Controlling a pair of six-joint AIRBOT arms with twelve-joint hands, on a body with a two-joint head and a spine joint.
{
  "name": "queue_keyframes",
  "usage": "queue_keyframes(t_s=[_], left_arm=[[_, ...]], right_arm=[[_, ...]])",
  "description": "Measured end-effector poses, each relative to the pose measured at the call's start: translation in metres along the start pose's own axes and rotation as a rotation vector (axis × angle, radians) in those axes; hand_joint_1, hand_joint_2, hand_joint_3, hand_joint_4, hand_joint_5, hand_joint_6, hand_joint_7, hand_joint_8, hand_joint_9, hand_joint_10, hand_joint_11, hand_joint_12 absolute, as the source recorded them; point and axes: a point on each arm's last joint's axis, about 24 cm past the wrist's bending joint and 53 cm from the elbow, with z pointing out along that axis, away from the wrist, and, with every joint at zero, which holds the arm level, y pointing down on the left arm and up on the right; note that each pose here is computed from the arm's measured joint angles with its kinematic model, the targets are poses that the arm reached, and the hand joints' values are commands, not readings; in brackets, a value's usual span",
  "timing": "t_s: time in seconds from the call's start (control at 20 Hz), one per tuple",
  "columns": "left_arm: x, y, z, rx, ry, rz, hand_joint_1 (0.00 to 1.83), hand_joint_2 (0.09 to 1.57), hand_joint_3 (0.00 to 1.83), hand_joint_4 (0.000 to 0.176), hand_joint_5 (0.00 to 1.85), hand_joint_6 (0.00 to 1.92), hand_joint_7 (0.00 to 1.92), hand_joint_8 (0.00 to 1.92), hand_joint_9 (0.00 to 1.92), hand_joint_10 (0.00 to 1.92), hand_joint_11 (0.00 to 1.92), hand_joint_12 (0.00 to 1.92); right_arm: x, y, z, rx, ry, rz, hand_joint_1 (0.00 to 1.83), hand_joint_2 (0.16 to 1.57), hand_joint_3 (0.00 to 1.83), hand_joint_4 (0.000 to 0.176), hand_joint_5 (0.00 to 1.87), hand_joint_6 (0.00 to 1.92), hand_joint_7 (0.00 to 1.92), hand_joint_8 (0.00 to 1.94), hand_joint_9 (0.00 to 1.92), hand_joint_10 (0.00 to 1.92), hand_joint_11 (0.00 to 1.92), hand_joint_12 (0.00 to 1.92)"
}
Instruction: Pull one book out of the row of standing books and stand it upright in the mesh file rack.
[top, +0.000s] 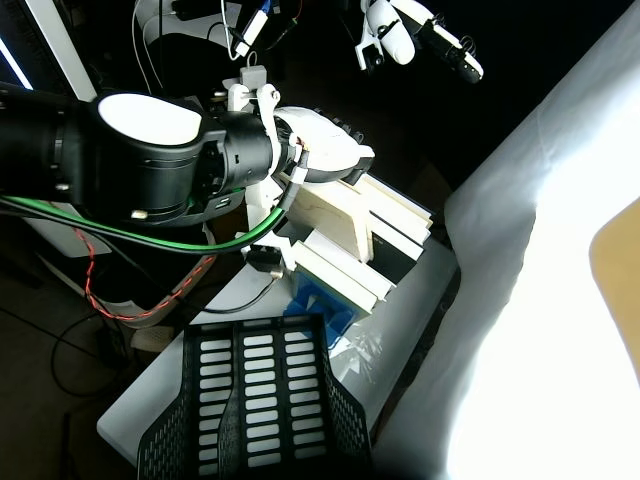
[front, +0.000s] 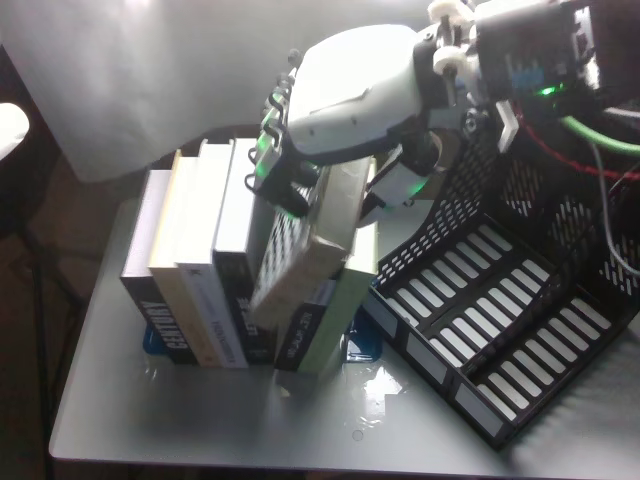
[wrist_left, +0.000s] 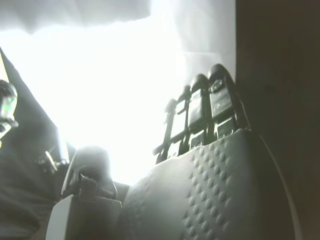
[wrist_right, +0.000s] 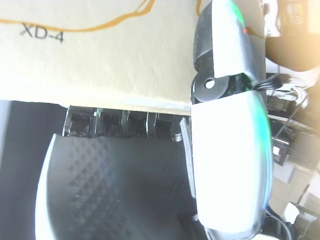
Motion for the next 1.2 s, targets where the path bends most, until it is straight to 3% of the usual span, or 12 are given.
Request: queue_keyframes(t_s=[0.1,0.15,0.2,0.25,0.35,0.55,0.7,0.75,0.8,0.9,1.0,1.2], left_arm=[[0.002,-0.001,0.001,0.004,0.008,0.001,0.00,1.38,0.00,0.016,0.00,0.00,0.00,0.00,0.00,0.00,0.00,0.00],[0.003,-0.001,0.001,0.003,0.009,0.001,0.00,1.38,0.00,0.016,0.00,0.00,0.00,0.00,0.00,0.00,0.00,0.00],[0.003,0.000,0.001,-0.002,0.011,0.001,0.00,1.38,0.00,0.008,0.00,0.00,0.00,0.00,0.00,0.00,0.00,0.00],[0.003,0.001,0.001,-0.005,0.012,0.001,0.00,1.38,0.00,0.011,0.00,0.00,0.00,0.00,0.00,0.00,0.00,0.00],[0.004,0.001,0.002,-0.005,0.013,0.000,0.00,1.38,0.00,0.004,0.00,0.00,0.00,0.00,0.00,0.00,0.00,0.00],[0.004,0.000,0.002,-0.001,0.016,0.002,0.00,1.38,0.00,0.004,0.00,0.00,0.00,0.00,0.00,0.00,0.00,0.00],[0.005,0.001,0.002,-0.002,0.015,0.001,0.00,1.38,0.00,0.001,0.00,0.00,0.00,0.00,0.00,0.00,0.00,0.00],[0.005,0.001,0.002,-0.003,0.017,0.002,0.00,1.38,0.00,0.001,0.00,0.00,0.00,0.00,0.00,0.00,0.00,0.00],[0.005,0.001,0.003,-0.003,0.017,0.001,0.00,1.38,0.00,0.003,0.00,0.00,0.00,0.00,0.00,0.00,0.00,0.00],[0.005,0.001,0.003,-0.003,0.017,0.002,0.00,1.37,0.00,0.001,0.00,0.00,0.00,0.00,0.00,0.00,0.00,0.00],[0.006,0.002,0.002,-0.004,0.017,0.000,0.01,1.38,0.00,0.001,0.00,0.00,0.00,0.00,0.00,0.00,0.00,0.00],[0.009,0.002,0.003,-0.005,0.026,0.000,0.04,1.39,0.00,0.000,0.00,0.00,0.00,0.00,0.00,0.00,0.00,0.00]], right_arm=[[-0.007,0.004,-0.003,-0.010,-0.014,0.003,1.13,1.27,0.00,0.000,0.76,1.32,0.68,1.53,0.51,1.70,0.32,1.92],[-0.009,0.003,-0.005,-0.011,-0.019,0.010,1.13,1.27,0.00,0.000,0.76,1.32,0.68,1.53,0.51,1.70,0.32,1.92],[-0.013,0.001,-0.009,-0.007,-0.031,0.026,1.06,1.26,0.00,0.000,0.75,1.38,0.54,1.10,0.25,1.28,0.01,1.88],[-0.016,-0.001,-0.013,-0.003,-0.038,0.029,1.14,1.27,0.00,0.000,0.81,1.38,0.55,1.42,0.22,1.41,0.00,1.91],[-0.028,-0.005,-0.021,0.006,-0.062,0.045,1.13,1.27,0.00,0.001,0.76,1.35,0.67,1.50,0.52,1.58,0.16,1.92],[-0.045,-0.010,-0.036,0.020,-0.102,0.070,1.13,1.25,0.01,0.000,0.84,1.27,0.55,1.53,0.24,1.72,0.02,1.92],[-0.057,-0.010,-0.046,0.018,-0.126,0.074,1.17,1.27,0.00,0.000,0.82,1.18,0.61,1.67,0.41,1.85,0.29,1.92],[-0.065,-0.010,-0.052,0.017,-0.146,0.078,1.13,1.21,0.00,0.000,0.84,1.21,0.86,1.89,0.87,1.91,0.83,1.92],[-0.073,-0.012,-0.057,0.023,-0.165,0.081,1.13,1.18,0.00,0.000,0.87,1.17,0.97,1.93,1.05,1.92,1.03,1.92],[-0.085,-0.016,-0.068,0.033,-0.199,0.084,1.12,1.17,0.00,0.000,0.87,1.18,0.98,1.94,1.09,1.92,1.10,1.92],[-0.096,-0.023,-0.081,0.056,-0.235,0.080,1.18,1.26,0.01,0.000,0.80,1.08,0.66,1.78,0.73,1.92,0.66,1.92],[-0.118,-0.030,-0.103,0.095,-0.294,0.065,1.19,1.23,0.00,0.000,0.94,1.08,0.60,1.57,0.16,1.84,0.01,1.92]])
